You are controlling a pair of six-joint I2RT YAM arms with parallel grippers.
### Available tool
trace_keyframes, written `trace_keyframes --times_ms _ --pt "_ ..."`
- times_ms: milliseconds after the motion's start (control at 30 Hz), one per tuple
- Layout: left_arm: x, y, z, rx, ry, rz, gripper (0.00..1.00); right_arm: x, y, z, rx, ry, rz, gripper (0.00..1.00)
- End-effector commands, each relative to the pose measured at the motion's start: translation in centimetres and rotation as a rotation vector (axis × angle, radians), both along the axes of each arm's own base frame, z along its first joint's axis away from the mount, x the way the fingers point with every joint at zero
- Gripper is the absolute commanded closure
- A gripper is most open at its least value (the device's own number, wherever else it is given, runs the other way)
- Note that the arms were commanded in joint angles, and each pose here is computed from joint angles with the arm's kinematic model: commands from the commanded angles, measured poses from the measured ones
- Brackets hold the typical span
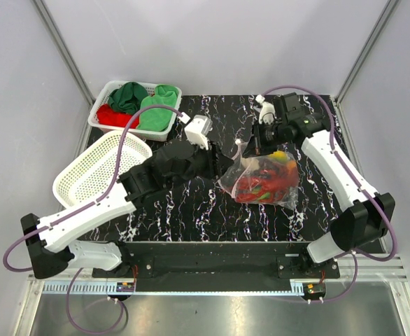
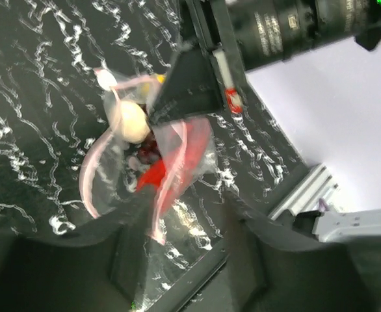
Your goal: Open the zip-top bag and remove the fake food
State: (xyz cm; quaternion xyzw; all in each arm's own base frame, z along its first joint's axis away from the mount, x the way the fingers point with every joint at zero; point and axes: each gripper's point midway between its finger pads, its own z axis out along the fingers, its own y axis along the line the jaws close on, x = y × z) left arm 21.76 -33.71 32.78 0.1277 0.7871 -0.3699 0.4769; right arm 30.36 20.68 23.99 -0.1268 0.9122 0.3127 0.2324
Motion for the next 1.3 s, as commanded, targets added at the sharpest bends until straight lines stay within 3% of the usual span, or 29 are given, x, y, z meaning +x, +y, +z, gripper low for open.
trace_keyframes --times_ms 0,167,467,600,867,1200,1267 --pt "0.7 1.0 -0.7 -0.045 0.048 -0.049 0.61 -0.5 2.1 3.4 0.137 -0.118 0.062 1.00" --pt "0.2 -0.6 -2.5 -0.055 0.038 -0.181 0.57 -1.2 3.1 4.4 0.192 -0.116 0.102 1.00" --pt "1.5 -3.1 -8.6 0.035 0.172 -0.192 0.64 -2.0 3.4 5.1 0.224 -0.121 0.123 1.00" --pt "1.8 -2.7 -10.2 0.058 0.182 -0.183 0.53 -2.5 3.5 5.2 0.242 -0.119 0.140 1.00" --pt "0.2 -4.0 -12.6 0.073 0.259 -0.307 0.44 -3.1 3.8 5.4 0.272 -0.116 0.162 1.00" --pt "-0.4 -4.2 -15.3 0.114 0.312 -0.337 0.59 -3.4 3.9 5.3 0.284 -0.114 0.175 1.00" --pt "-0.6 -4.6 -15.3 0.098 0.318 -0.362 0.55 -3.4 3.9 5.3 0.284 -0.115 0.174 1.00"
